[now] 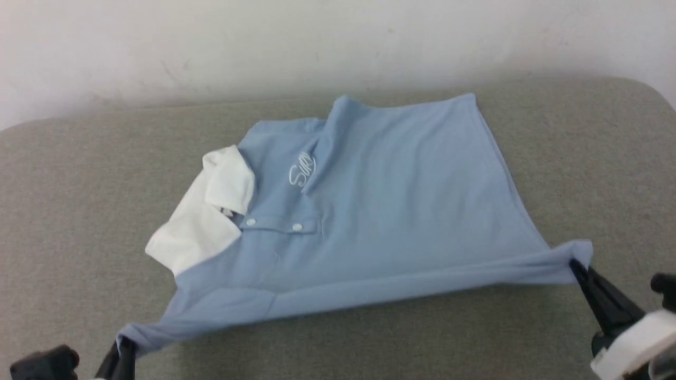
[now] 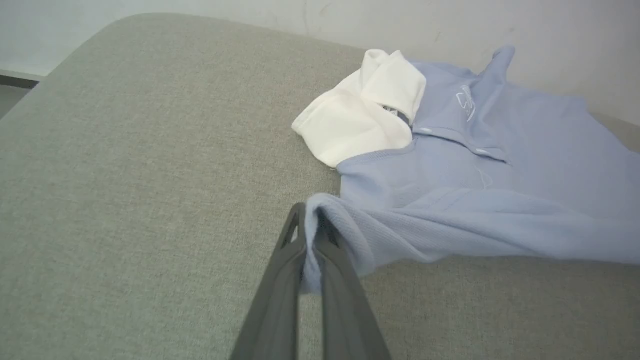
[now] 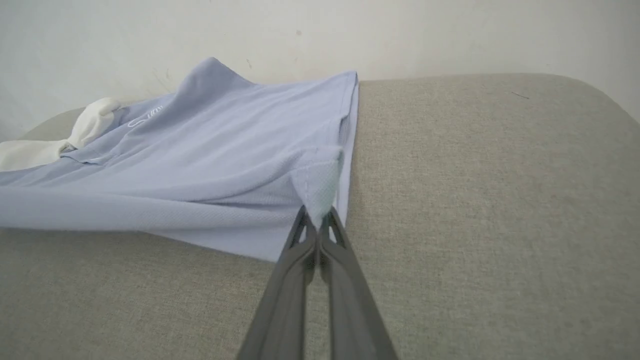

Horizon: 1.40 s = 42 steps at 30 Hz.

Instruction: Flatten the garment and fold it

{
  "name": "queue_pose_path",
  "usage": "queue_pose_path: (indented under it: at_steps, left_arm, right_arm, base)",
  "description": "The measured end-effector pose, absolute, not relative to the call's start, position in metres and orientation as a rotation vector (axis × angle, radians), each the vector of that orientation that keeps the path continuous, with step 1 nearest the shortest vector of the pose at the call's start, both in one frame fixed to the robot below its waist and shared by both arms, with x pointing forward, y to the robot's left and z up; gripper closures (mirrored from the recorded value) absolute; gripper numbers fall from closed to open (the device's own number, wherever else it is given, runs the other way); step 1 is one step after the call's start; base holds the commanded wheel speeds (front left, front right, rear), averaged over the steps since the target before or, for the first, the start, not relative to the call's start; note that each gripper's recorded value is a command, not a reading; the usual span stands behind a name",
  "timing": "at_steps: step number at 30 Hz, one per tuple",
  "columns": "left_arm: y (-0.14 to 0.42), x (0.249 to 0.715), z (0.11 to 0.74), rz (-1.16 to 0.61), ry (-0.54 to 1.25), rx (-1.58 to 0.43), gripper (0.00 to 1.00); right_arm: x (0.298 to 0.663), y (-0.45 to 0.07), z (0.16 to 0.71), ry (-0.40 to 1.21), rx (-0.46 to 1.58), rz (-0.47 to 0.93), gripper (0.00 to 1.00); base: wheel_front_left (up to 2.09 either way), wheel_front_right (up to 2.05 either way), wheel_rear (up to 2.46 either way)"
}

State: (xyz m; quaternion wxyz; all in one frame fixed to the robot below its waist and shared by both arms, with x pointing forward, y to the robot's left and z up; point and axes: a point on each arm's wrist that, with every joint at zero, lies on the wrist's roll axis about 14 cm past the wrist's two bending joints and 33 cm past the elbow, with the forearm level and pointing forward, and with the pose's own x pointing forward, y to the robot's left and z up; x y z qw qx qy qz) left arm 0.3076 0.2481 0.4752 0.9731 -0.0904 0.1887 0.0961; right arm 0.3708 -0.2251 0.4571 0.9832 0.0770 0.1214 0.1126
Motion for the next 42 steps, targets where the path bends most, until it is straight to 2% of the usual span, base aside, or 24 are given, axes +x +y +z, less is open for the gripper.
queue_pose_path:
  at_steps: [4, 8, 16, 21, 26, 28, 29, 30, 31, 32, 34, 35, 42]
  left_arm:
    - [0.250, 0.286, 0.472, 0.214, 0.444, -0.200, 1.00]
    - [0.256, 0.292, 0.485, 0.210, 0.409, -0.173, 1.00]
    - [0.240, 0.372, 0.498, 0.083, 0.336, -0.163, 1.00]
    - [0.228, 0.416, 0.479, 0.033, 0.362, -0.162, 1.00]
    - [0.220, 0.441, 0.447, 0.020, 0.425, -0.172, 1.00]
    - [0.216, 0.448, 0.434, 0.012, 0.450, -0.183, 1.00]
    - [0.213, 0.451, 0.428, 0.006, 0.455, -0.185, 1.00]
    - [0.211, 0.454, 0.422, 0.000, 0.469, -0.188, 1.00]
    - [0.207, 0.455, 0.414, -0.008, 0.490, -0.197, 1.00]
    - [0.204, 0.456, 0.408, -0.017, 0.501, -0.201, 1.00]
    - [0.199, 0.457, 0.402, -0.023, 0.508, -0.217, 0.49]
    - [0.199, 0.457, 0.400, -0.023, 0.507, -0.225, 0.00]
    - [0.212, 0.455, 0.422, -0.003, 0.442, -0.222, 0.00]
  right_arm:
    - [0.349, -0.223, 0.450, 0.289, 0.164, 0.197, 1.00]
    - [0.347, -0.216, 0.462, 0.280, 0.163, 0.188, 1.00]
    - [0.389, -0.207, 0.465, 0.321, 0.133, 0.192, 1.00]
    - [0.416, -0.205, 0.444, 0.383, 0.117, 0.191, 1.00]
    - [0.430, -0.203, 0.416, 0.464, 0.109, 0.195, 1.00]
    - [0.432, -0.201, 0.403, 0.501, 0.115, 0.197, 0.65]
    - [0.433, -0.200, 0.397, 0.522, 0.117, 0.199, 0.51]
    - [0.433, -0.199, 0.391, 0.537, 0.116, 0.202, 0.11]
    - [0.434, -0.197, 0.386, 0.549, 0.116, 0.205, 0.00]
    - [0.434, -0.196, 0.383, 0.556, 0.119, 0.207, 0.00]
    - [0.436, -0.194, 0.383, 0.539, 0.120, 0.212, 0.00]
    - [0.437, -0.193, 0.384, 0.523, 0.120, 0.215, 0.00]
    - [0.441, -0.192, 0.425, 0.306, 0.128, 0.223, 0.00]
  base:
    - [0.00, 0.00, 0.00]
    - [0.00, 0.00, 0.00]
    - [0.00, 0.00, 0.00]
    - [0.00, 0.00, 0.00]
    - [0.00, 0.00, 0.00]
    - [0.00, 0.00, 0.00]
    - [0.00, 0.00, 0.00]
    - [0.00, 0.00, 0.00]
    - [0.00, 0.00, 0.00]
    - [0.00, 0.00, 0.00]
    - [0.00, 0.00, 0.00]
    - [0.00, 0.00, 0.00]
    - [0.00, 0.00, 0.00]
